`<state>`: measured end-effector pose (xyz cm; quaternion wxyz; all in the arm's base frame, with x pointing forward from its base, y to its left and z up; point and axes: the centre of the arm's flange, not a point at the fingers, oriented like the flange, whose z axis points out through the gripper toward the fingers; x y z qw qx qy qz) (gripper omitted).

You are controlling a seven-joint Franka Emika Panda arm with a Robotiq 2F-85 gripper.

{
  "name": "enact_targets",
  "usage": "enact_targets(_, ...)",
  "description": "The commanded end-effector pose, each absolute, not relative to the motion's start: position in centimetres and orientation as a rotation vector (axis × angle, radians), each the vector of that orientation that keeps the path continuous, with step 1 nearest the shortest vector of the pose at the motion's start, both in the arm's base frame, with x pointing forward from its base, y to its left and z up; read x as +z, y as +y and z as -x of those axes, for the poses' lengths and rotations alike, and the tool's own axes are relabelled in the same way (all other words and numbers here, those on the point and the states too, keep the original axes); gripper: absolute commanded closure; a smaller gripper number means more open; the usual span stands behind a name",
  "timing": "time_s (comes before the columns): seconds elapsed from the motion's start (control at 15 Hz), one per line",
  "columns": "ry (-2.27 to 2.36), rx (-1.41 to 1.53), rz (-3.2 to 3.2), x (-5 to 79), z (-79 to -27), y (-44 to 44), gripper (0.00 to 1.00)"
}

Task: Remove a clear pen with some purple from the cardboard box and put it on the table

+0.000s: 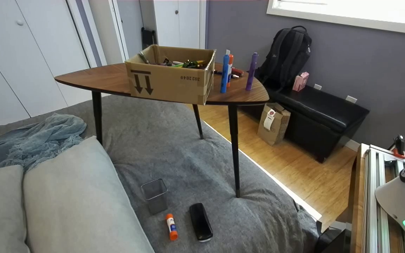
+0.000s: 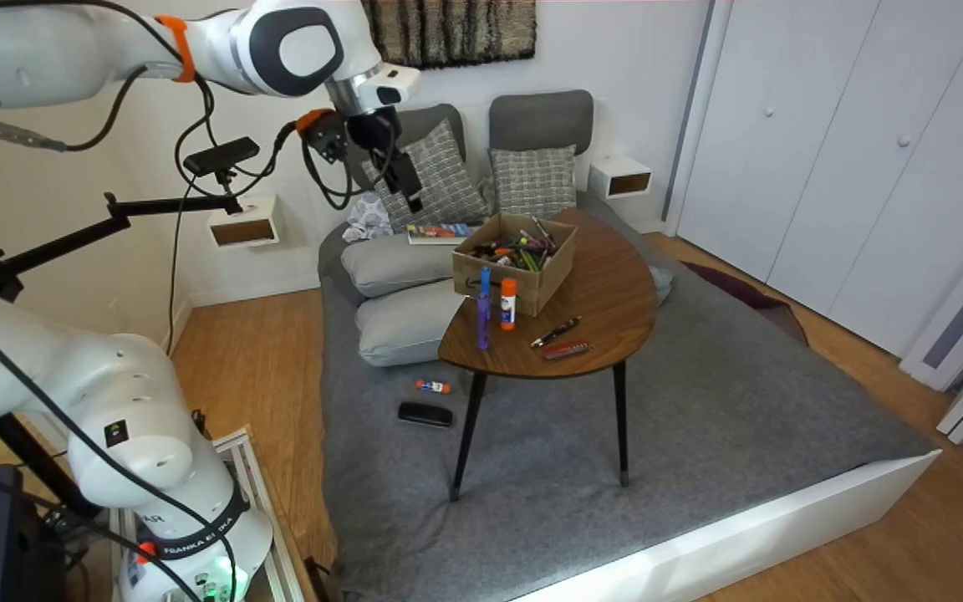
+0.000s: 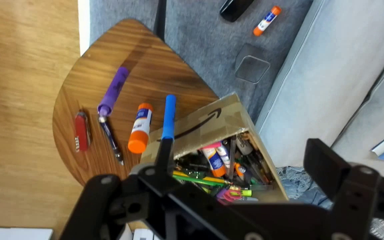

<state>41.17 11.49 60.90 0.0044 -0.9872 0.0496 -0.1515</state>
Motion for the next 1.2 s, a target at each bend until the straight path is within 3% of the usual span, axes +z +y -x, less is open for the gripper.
enact_targets(0.0,0.001,-0.543,3.152,63.2,-47.2,12.8,0.0)
enact_targets(0.33,-0.163,-0.654,3.168,62.6,-53.1,13.5,0.0)
enact_targets(0.87,-0.454,-0.477,3.133,55.2,-60.4,16.2,0.0)
enact_targets(1.07,-0.449,-0.498,3.089,52.7,-62.5,16.3,0.0)
enact_targets(1.13,-0.429,-0.47,3.132,52.9,-60.3,16.2,0.0)
